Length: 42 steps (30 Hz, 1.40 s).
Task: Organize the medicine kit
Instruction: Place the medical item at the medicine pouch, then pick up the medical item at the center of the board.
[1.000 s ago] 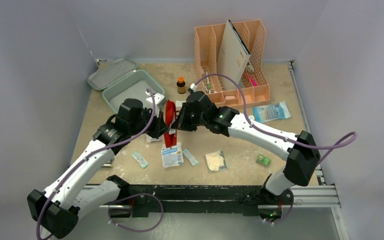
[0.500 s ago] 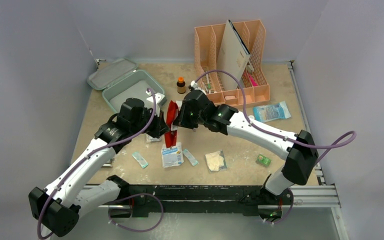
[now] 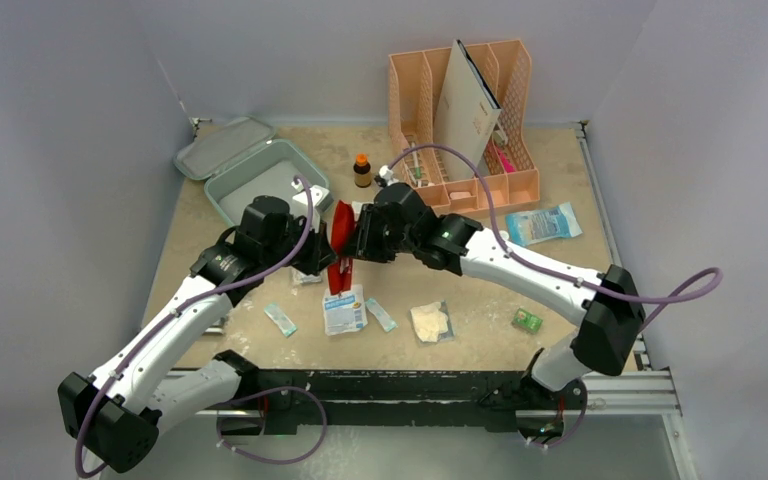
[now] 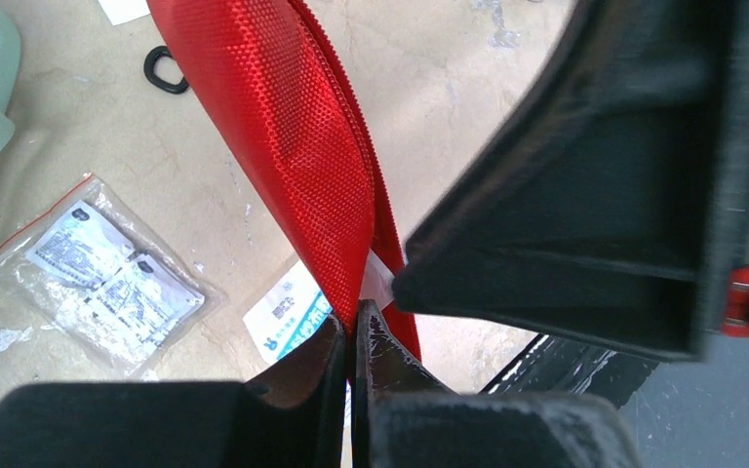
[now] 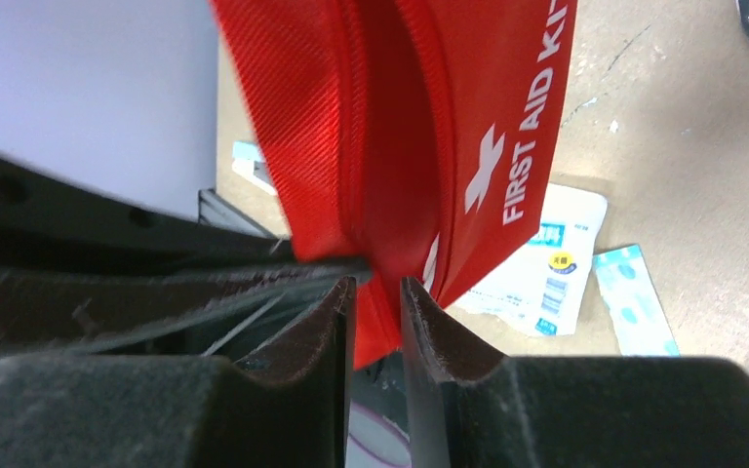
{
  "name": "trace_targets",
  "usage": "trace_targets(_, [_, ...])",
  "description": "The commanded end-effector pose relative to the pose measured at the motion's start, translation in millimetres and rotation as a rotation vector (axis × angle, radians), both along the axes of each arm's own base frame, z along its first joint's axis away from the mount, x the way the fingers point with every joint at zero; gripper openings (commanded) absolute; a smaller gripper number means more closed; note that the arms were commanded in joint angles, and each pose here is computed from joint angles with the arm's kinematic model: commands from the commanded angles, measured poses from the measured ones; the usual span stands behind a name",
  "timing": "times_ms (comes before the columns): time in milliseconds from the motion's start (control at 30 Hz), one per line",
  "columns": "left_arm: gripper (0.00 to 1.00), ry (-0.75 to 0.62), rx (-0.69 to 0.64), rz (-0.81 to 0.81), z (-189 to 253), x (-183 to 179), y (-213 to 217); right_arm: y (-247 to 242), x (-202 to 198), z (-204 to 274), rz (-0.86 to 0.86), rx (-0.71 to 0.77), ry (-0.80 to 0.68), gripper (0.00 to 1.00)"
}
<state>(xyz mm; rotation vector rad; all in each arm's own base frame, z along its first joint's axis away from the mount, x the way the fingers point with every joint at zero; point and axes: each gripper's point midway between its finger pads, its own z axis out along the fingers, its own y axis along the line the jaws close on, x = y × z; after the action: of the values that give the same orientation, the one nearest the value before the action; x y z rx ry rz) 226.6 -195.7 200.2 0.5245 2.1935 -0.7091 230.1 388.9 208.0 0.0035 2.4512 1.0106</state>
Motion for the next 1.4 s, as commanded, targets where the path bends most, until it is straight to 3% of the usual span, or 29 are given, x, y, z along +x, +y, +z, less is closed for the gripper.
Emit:
trace_targets(0, [0.00, -0.069, 0.021, 0.037, 16.5, 12.5, 5.2, -8.5, -20.8, 38.4, 0.088, 0.071, -0.057, 0.27])
trace_targets(300, [0.00, -0.084, 0.111, 0.240, 16.7, 25.8, 38.4, -41.1, -38.1, 10.4, 0.173, -0.058, -0.106, 0.30])
trace_targets(433, [0.00, -0.032, 0.091, 0.281, 17.8, 21.7, 39.5, -62.7, -32.2, -16.8, 0.187, -0.228, -0.135, 0.40])
trace_targets(533, [0.00, 0.023, 0.128, 0.317, 9.7, 18.7, 45.6, -72.3, -37.6, -40.6, 0.250, -0.301, -0.135, 0.39])
trace_targets(733, [0.00, 0.126, 0.130, 0.307, 13.2, 2.4, 44.3, -80.6, -50.7, -82.4, 0.349, -0.419, -0.143, 0.39])
trace_targets(1033, [0.00, 0.114, 0.061, 0.293, 36.1, -18.9, 46.8, -66.3, -70.6, -133.5, 0.525, -0.611, -0.278, 0.39])
trace_targets(1367, [0.00, 0.035, 0.046, 0.268, 45.2, -27.4, 54.1, -59.1, -66.2, -164.4, 0.581, -0.767, -0.388, 0.39])
